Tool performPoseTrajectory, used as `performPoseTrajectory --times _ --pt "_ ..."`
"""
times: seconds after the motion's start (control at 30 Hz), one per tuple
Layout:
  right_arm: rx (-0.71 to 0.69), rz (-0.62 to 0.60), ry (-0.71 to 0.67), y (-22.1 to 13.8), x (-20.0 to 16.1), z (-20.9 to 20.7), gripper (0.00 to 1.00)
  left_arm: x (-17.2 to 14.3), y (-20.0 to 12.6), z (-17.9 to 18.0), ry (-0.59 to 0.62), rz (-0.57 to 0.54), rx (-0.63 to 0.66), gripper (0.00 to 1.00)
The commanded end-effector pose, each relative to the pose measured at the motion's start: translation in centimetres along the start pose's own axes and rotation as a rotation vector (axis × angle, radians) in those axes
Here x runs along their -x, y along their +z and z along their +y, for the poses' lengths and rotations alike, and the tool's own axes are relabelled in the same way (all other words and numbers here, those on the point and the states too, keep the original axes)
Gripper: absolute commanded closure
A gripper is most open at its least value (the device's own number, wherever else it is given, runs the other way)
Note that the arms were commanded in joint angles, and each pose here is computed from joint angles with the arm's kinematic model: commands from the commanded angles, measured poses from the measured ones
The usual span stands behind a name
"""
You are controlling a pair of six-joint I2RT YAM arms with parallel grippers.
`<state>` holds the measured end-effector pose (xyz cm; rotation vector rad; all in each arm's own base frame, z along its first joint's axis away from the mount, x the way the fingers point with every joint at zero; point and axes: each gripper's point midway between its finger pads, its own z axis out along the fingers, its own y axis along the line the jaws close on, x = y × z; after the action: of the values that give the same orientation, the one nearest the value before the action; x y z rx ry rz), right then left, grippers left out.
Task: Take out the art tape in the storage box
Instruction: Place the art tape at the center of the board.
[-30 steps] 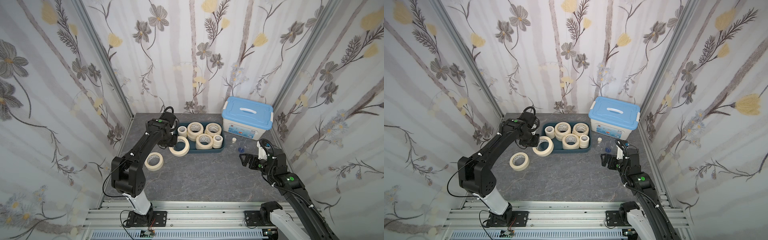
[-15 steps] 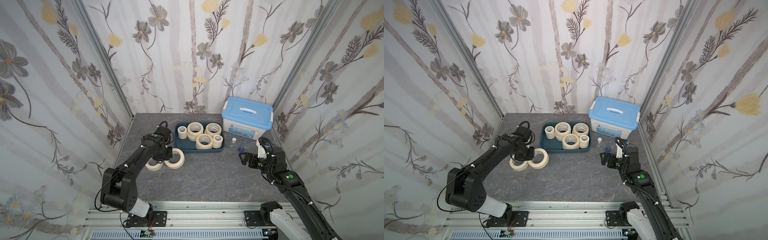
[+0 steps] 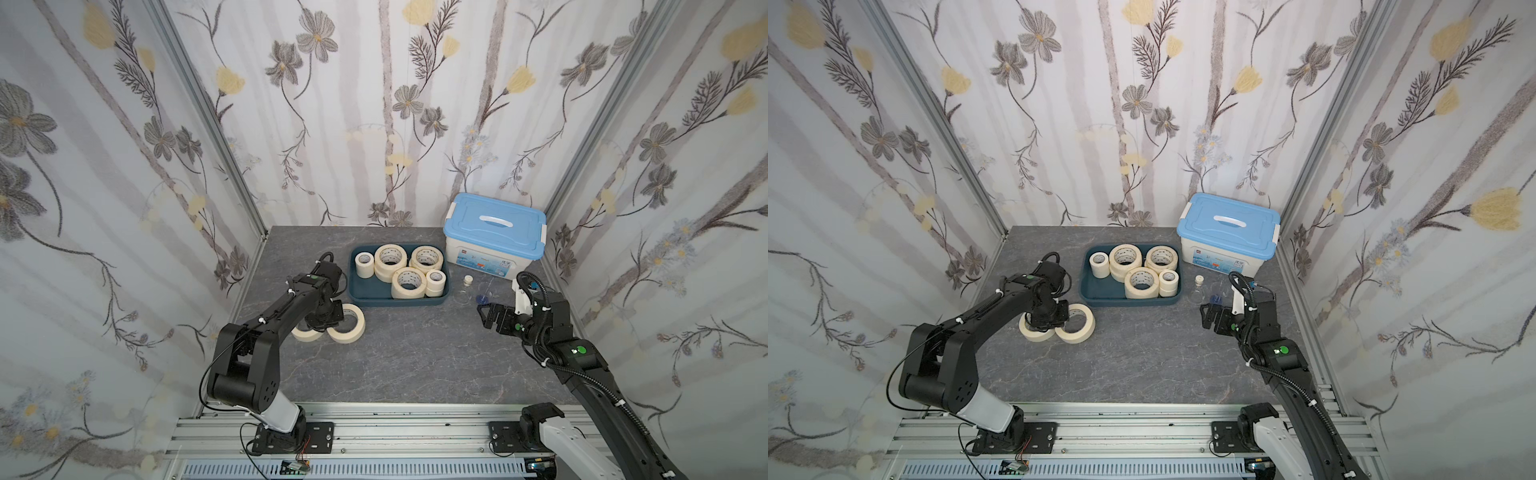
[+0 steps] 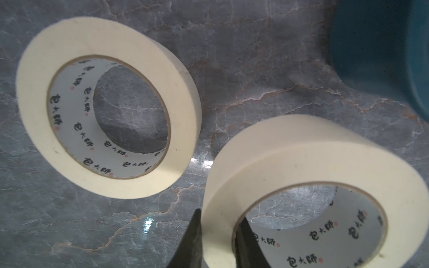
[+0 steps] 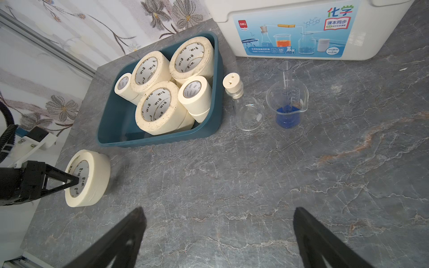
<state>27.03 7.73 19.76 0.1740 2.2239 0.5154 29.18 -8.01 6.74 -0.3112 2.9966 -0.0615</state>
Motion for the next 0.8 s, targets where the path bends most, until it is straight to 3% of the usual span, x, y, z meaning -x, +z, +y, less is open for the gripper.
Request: performPoseTrajectory --times 0.0,0.53,0.77 --pt "0.012 -0.004 0.001 -0.1 0.3 0.3 0.0 1.0 0.7 -0.1 -0.029 -0.021 0.01 0.97" --pt "0.005 0.009 -0.002 0.3 0.2 0.2 0.0 1.6 3.0 0.9 -0.031 0.01 0.077 0.98" --pt "0.004 0.012 -0.001 0.3 0.0 0.1 0.0 1.9 3.3 1.2 -0.036 0.009 0.089 0.93"
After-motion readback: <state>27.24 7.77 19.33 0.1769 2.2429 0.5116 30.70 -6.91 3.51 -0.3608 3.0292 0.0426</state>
